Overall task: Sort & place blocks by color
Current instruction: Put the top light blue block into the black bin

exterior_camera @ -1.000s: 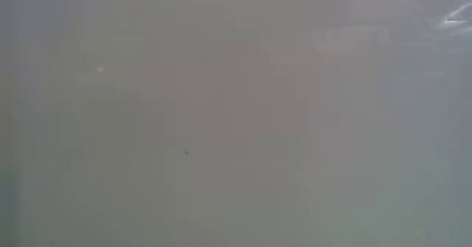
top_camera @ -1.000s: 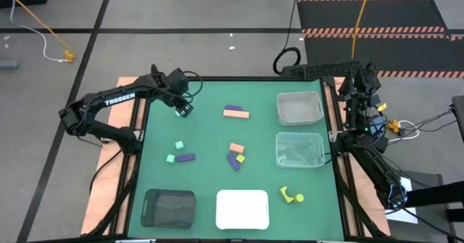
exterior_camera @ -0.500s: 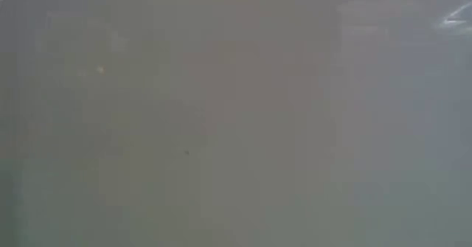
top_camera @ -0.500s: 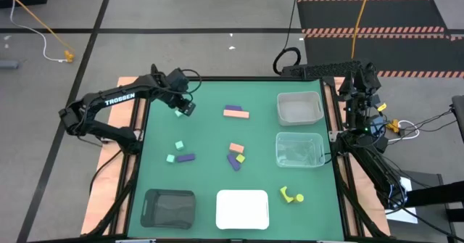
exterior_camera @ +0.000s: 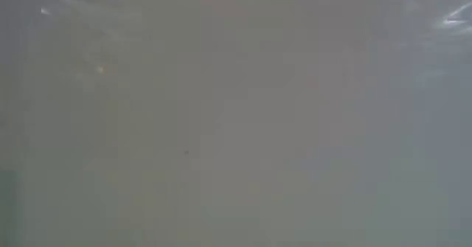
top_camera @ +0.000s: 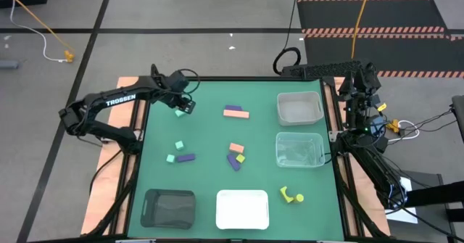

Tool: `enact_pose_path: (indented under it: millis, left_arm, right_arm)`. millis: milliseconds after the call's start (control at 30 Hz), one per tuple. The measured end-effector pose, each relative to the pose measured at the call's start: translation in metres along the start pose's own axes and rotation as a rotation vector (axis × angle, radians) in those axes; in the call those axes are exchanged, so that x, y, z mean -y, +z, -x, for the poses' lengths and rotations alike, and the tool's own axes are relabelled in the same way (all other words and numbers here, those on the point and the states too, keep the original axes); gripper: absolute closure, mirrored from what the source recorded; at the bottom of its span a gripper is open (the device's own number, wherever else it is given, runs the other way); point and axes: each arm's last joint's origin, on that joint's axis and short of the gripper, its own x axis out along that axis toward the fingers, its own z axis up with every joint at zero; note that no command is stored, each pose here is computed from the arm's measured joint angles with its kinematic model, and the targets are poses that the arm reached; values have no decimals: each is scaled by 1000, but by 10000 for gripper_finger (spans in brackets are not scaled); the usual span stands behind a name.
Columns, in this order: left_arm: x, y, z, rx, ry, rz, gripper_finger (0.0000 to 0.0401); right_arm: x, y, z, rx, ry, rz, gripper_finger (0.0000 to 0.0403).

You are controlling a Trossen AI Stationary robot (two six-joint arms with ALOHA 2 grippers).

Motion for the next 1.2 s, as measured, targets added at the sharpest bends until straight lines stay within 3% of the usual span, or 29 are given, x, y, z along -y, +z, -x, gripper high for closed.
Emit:
enact_pose_path:
  millis: [400, 867, 1200]
  left_arm:
    - [-8, -17, -27, 16, 42, 34, 137]
    - [-18, -41, -60, 67, 24, 39, 170]
    - [-25, -52, -74, 141, 62, -63, 173]
  right_arm:
    - [0, 0, 0, 0, 0, 0, 167]
    - [0, 0, 0, 0, 0, 0, 167]
    - [0, 0, 0, 0, 0, 0, 167]
